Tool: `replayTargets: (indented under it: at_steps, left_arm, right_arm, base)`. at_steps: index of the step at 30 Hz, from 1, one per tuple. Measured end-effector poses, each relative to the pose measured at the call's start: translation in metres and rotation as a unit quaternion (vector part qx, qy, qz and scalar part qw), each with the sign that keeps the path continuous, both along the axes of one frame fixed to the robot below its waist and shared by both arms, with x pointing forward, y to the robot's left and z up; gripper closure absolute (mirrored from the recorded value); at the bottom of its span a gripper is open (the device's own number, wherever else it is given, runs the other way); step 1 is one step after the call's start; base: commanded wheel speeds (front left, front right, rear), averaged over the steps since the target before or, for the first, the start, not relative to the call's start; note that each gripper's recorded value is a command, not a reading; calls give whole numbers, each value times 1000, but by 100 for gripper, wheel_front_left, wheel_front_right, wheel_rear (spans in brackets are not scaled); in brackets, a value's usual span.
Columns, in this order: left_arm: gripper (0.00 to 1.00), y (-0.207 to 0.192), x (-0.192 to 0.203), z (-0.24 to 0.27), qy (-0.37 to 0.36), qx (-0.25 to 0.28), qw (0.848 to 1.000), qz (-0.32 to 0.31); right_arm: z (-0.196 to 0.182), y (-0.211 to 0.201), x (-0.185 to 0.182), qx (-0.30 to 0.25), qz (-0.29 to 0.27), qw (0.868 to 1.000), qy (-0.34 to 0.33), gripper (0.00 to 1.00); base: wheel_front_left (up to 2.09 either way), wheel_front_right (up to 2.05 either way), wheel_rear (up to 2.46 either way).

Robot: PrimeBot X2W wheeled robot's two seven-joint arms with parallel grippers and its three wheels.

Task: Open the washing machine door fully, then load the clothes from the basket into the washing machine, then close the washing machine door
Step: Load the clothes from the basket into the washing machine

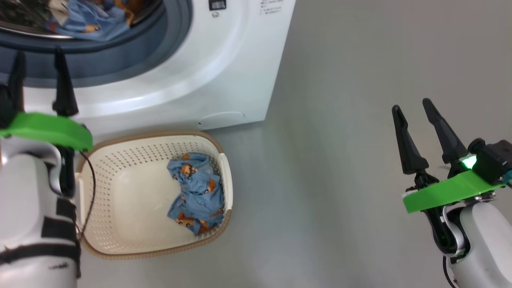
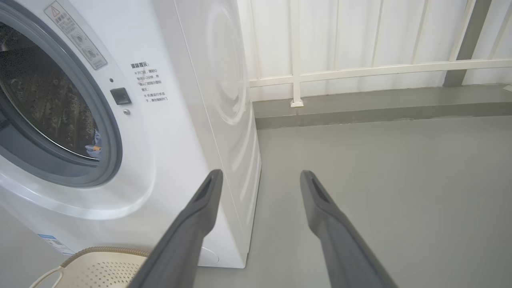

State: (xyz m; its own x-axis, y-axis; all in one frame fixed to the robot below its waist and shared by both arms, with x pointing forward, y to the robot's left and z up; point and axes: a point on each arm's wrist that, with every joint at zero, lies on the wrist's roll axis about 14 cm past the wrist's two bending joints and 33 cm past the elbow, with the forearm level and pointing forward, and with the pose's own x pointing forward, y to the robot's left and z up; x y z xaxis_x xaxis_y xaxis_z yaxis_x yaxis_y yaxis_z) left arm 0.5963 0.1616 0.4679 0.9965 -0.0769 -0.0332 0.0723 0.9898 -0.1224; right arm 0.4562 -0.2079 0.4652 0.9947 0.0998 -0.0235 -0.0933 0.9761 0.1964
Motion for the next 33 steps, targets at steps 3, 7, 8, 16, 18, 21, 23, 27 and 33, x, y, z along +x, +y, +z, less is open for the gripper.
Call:
replayTargets:
  at_steps: [3, 7, 8, 16, 18, 21, 23, 27, 33]
  left_arm:
    - [0, 6, -15, 1, 0, -1, 1000, 7]
    - [0, 13, -34, 6, -3, 0, 1000, 14]
    - [0, 14, -39, 7, -4, -1, 1000, 14]
    - [0, 23, -76, 11, -9, -2, 1000, 23]
    - [0, 26, -85, 11, -9, -1, 1000, 26]
    - [0, 27, -94, 9, -7, -1, 1000, 28]
    - [0, 27, -103, 8, -6, -1, 1000, 28]
    - [0, 28, -119, 7, -4, -1, 1000, 29]
    - [0, 30, -139, 2, 3, 4, 1000, 30]
  right_arm:
    - [4, 3, -4, 1, 5, 1000, -4, 0]
    - [9, 6, -10, 0, 10, 1000, -8, 0]
    - [10, 7, -12, 1, 11, 1000, -9, 0]
    - [22, 10, -22, 1, 17, 1000, -20, 0]
    - [22, 11, -26, 2, 17, 1000, -20, 0]
    - [24, 10, -30, 2, 16, 1000, -21, 0]
    - [25, 9, -34, 2, 14, 1000, -23, 0]
    - [26, 7, -42, 4, 9, 1000, -22, 0]
    - [27, 6, -50, 5, 7, 1000, -22, 0]
  base:
    - [0, 0, 0]
    - [0, 0, 0]
    - [0, 0, 0]
    - [0, 0, 0]
    - [0, 0, 0]
    - [0, 0, 0]
    - [0, 0, 0]
    - [0, 0, 0]
    - [0, 0, 0]
